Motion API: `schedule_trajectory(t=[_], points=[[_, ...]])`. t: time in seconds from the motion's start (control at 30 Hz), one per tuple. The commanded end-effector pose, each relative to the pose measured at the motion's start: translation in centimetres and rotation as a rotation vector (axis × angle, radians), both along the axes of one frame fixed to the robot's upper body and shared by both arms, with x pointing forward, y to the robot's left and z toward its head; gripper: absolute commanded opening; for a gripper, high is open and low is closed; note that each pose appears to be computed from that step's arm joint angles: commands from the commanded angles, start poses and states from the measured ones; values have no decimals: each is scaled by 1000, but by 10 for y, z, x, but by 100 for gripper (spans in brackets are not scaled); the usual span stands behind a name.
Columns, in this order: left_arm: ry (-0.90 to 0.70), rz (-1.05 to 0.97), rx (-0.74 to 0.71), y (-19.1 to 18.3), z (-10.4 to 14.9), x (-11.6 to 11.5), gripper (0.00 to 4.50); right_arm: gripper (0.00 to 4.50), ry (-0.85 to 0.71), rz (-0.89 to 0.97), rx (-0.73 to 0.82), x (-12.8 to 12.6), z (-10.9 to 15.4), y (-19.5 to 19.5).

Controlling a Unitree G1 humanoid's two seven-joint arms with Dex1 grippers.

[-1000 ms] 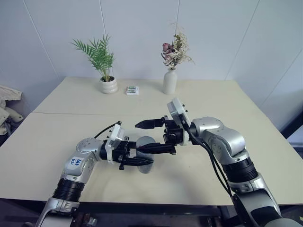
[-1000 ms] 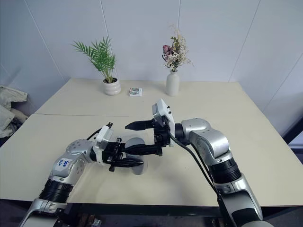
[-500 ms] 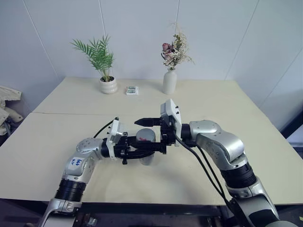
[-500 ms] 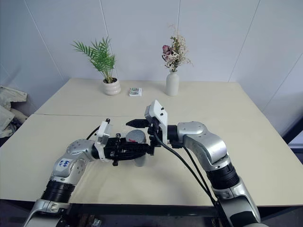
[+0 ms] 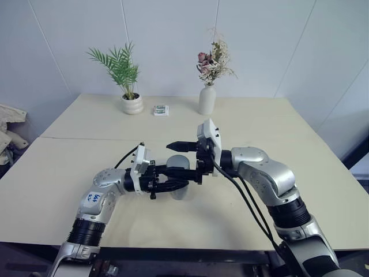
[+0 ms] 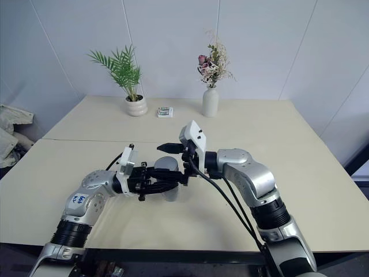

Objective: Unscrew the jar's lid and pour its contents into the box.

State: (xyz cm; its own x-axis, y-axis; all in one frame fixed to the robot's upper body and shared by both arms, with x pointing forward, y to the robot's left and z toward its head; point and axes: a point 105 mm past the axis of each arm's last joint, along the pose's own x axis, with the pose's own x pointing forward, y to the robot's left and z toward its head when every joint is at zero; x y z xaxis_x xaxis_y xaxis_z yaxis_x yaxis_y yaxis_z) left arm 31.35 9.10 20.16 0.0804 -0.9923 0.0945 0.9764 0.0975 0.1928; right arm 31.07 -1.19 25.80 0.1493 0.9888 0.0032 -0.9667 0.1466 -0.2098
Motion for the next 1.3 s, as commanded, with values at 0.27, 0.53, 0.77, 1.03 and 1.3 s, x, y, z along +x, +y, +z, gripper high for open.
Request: schedule_trajectory(t=[0.27,0.53,0.77,1.03,1.3], points=[[-68,-35,-11,3,12,-10,200,448,5,-298,52,23,5,-87],[-69,-24,-12,5,12,-10,200,448,25,-317,61,11,5,-104],[-68,-19,-11,6,12,-9,200,448,39,-127,89,-19,16,-61],[-62,-26,-9,2,10,-9,200,448,18,-83,58,-20,10,-17],[-60,-33,-14,0,10,-9,200,448,-25,-88,38,-10,7,0]])
